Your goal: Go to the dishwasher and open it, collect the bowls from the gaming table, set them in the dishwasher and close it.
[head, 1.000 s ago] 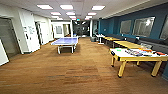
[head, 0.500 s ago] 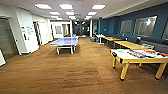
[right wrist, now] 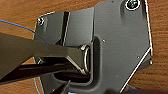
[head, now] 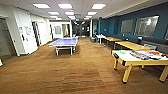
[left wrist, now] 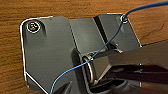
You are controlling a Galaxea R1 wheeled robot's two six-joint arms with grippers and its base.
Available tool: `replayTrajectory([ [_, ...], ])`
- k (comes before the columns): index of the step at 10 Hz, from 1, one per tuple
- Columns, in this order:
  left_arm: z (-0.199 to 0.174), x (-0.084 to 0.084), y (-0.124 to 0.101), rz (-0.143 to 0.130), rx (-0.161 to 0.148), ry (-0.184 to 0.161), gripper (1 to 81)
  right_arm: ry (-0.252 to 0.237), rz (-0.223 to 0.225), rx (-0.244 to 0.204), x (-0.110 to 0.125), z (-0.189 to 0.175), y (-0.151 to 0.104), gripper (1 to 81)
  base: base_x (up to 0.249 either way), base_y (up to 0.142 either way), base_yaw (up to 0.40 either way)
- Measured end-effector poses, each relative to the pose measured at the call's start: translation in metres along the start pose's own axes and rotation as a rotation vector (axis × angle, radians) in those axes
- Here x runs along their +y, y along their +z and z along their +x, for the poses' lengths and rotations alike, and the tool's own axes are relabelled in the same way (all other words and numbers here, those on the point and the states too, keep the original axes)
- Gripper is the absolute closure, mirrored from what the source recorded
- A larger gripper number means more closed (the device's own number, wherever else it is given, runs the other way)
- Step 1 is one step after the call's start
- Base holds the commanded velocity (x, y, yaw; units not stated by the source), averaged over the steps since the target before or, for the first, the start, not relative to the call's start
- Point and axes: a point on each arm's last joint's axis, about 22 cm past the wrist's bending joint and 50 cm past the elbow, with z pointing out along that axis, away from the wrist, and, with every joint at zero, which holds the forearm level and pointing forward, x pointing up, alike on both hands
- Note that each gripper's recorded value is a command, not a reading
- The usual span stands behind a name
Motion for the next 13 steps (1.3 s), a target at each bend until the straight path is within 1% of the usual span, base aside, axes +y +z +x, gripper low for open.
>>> replayTrajectory([
  [3,0.000,0.003,0.001,-0.004,0.000,-0.001,1.0,-0.001,0.000,0.000,0.000,0.000,0.000,1.0,0.250,0.000,0.000],
  [9,0.000,0.004,0.001,-0.005,0.001,0.000,1.0,-0.001,0.006,0.001,-0.005,0.001,0.001,1.0,0.249,0.000,0.000],
  [11,0.004,0.002,0.001,-0.003,0.004,0.001,1.0,-0.003,0.009,0.011,-0.007,0.009,0.002,1.0,0.175,0.000,0.000],
  [12,0.009,0.003,0.002,-0.004,0.011,0.003,1.0,-0.004,0.008,0.016,-0.007,0.012,0.002,1.0,0.122,0.000,0.000],
  [13,0.008,0.002,0.001,-0.004,0.011,0.002,1.0,-0.004,0.009,0.015,-0.007,0.011,0.002,1.0,0.068,0.000,0.000],
])
